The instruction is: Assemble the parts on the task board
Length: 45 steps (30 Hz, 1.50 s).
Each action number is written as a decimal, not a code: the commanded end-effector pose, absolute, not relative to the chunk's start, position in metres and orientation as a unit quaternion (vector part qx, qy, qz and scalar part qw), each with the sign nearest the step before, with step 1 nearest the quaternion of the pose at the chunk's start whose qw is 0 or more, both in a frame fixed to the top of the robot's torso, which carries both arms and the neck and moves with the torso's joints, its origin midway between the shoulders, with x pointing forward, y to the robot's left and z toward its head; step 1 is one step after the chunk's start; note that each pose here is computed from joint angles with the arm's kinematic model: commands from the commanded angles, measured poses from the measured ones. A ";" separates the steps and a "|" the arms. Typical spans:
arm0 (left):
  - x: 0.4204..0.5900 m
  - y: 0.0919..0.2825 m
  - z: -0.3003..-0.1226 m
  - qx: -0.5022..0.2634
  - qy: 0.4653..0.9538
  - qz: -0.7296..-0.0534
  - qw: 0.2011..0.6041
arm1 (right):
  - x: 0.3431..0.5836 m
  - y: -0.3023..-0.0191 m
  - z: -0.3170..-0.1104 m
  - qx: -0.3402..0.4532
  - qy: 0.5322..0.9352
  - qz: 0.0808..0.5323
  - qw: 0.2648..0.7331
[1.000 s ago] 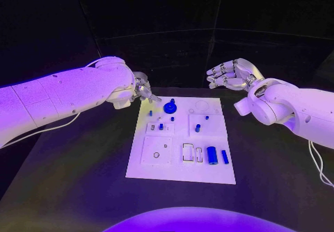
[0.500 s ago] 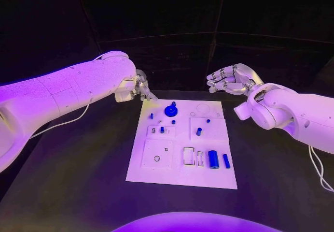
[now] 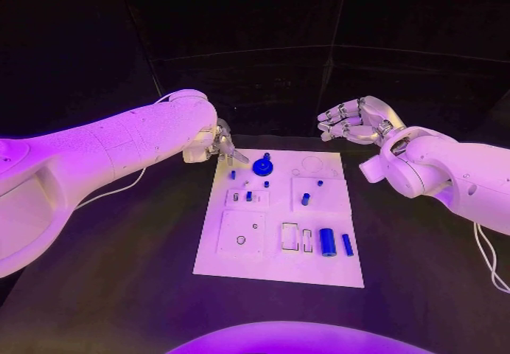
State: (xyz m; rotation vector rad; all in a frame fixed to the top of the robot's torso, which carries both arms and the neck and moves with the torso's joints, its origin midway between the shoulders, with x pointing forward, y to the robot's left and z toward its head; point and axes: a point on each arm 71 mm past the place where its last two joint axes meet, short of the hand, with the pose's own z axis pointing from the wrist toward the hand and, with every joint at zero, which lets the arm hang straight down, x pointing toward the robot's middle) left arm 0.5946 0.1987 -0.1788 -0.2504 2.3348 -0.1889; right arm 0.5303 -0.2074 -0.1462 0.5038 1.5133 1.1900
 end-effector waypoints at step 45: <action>0.590 0.195 -0.194 -0.067 0.931 -0.054 0.354 | 0.531 -0.206 -0.145 0.210 0.637 0.506 0.543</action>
